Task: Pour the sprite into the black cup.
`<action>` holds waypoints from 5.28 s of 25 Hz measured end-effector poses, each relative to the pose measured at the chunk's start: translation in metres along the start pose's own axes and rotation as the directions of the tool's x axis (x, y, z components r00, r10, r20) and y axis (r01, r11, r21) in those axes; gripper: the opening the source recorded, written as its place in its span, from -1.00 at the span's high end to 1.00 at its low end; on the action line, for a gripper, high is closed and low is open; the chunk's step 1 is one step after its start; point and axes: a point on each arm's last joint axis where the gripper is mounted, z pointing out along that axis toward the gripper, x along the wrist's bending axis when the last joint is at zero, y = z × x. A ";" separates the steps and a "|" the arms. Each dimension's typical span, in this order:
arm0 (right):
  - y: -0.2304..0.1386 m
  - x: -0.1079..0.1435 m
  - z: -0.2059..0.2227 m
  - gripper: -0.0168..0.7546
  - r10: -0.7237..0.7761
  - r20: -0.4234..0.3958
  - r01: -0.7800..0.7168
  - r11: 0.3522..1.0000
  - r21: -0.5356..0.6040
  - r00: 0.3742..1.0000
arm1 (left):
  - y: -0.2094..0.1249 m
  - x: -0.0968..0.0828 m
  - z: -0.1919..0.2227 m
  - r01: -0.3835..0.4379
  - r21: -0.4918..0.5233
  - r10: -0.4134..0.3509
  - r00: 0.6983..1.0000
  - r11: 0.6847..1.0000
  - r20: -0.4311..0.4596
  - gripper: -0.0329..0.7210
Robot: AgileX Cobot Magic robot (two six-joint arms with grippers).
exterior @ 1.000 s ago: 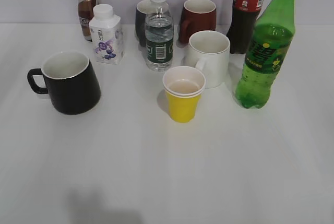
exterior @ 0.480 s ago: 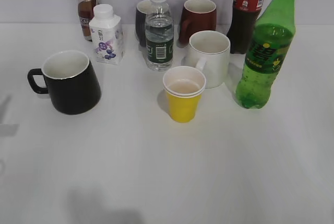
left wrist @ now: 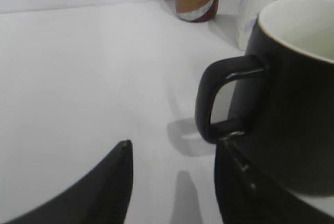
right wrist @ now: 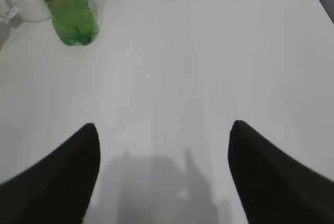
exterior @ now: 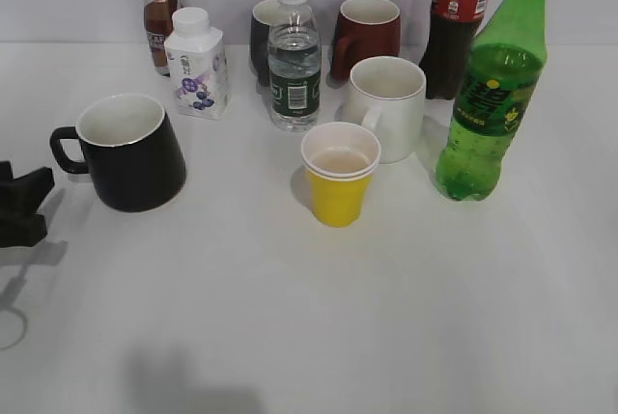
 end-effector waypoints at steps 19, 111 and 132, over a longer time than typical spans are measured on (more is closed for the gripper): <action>0.000 0.000 0.000 -0.53 0.000 0.000 0.000 1.000 0.000 1.000 | -0.011 -0.002 0.028 0.124 0.015 -0.125 0.989 0.992 0.079 -0.13; 0.133 0.150 0.224 -0.10 -0.793 -0.299 0.727 0.607 -0.321 0.531 | 0.149 -0.124 -0.004 -0.288 -0.062 0.289 0.879 0.956 0.379 0.75; 0.140 0.162 0.211 -0.10 -0.998 -0.062 0.952 0.003 -0.306 -0.016 | 0.156 -0.151 -0.013 -0.329 0.000 0.296 0.851 0.944 0.433 0.75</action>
